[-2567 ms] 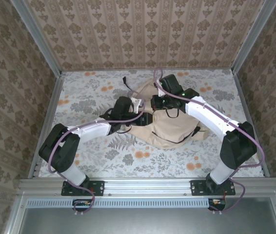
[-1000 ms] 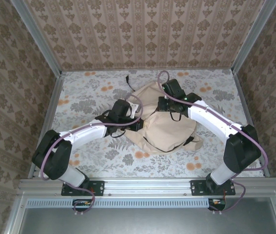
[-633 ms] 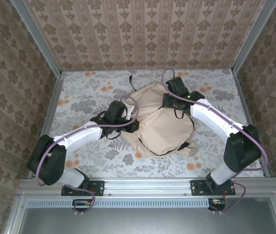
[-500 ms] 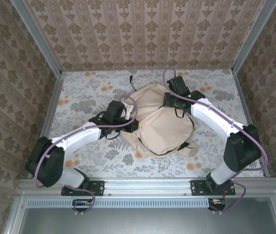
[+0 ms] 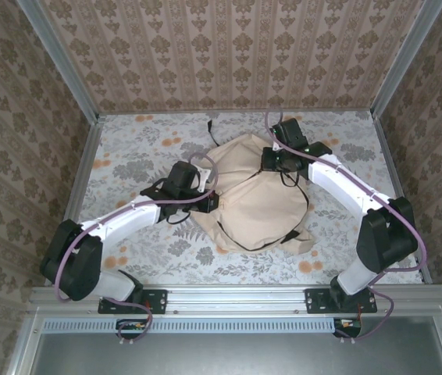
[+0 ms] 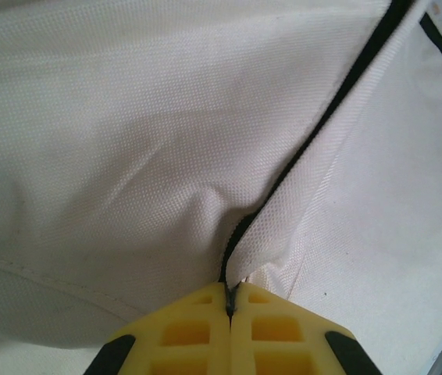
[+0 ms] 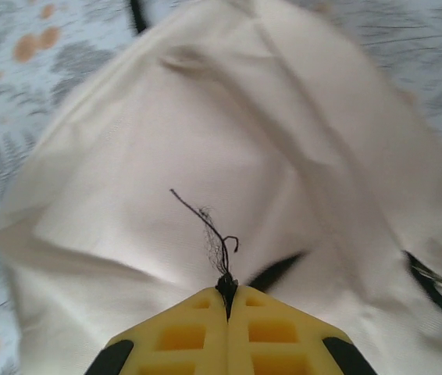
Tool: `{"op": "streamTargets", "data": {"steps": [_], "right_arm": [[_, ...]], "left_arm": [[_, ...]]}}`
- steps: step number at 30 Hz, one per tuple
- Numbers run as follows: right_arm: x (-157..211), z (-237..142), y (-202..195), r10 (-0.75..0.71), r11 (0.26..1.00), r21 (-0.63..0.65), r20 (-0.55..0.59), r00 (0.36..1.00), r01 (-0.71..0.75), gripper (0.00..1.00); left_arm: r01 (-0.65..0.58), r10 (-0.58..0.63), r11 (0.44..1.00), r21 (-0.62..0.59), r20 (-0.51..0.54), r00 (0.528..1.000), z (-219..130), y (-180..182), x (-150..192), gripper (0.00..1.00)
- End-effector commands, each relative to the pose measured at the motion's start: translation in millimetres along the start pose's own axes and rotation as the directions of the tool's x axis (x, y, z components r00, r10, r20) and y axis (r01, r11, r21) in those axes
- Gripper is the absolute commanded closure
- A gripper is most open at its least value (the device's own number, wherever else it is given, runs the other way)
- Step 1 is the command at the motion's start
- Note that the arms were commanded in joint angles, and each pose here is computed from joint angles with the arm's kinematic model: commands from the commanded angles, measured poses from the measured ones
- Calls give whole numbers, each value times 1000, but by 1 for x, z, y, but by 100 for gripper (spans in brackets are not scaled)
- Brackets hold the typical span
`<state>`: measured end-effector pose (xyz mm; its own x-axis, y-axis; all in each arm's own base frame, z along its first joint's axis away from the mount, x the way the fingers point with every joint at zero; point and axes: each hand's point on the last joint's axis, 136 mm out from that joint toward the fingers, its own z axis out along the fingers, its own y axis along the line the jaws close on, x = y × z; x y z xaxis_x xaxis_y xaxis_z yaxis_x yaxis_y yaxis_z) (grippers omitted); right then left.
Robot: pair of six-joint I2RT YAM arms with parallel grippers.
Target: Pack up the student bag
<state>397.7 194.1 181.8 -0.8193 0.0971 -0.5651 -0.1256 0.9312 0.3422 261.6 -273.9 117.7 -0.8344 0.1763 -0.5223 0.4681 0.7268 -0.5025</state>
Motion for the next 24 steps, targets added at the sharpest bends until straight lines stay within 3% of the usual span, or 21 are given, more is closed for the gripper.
{"op": "streamTargets", "data": {"steps": [1, 4, 7, 11, 15, 24], "right_arm": [[13, -25, 79, -116, 946, -306, -14, 993, 107, 100], [29, -32, 104, -119, 909, -408, -50, 992, 89, 100], [33, -34, 106, -111, 903, -424, -62, 992, 74, 100], [20, -29, 69, -66, 963, -263, -21, 998, 58, 100], [2, -26, 3, 44, 998, -44, 54, 998, -42, 100], [-18, -22, -102, 190, 945, 234, 175, 966, -228, 100]], "left_arm": [[9, -9, 1000, -14, -61, 998, 4, 6, 11, 100], [6, -6, 1000, -1, -53, 999, 8, 3, 5, 100], [6, -6, 1000, -1, -50, 999, 9, 3, 2, 100], [18, -22, 999, -45, -74, 997, 8, 11, 9, 100], [41, -53, 993, -108, -106, 993, 4, 25, 24, 100], [79, -98, 985, -153, -122, 988, -4, 42, 40, 100]]}}
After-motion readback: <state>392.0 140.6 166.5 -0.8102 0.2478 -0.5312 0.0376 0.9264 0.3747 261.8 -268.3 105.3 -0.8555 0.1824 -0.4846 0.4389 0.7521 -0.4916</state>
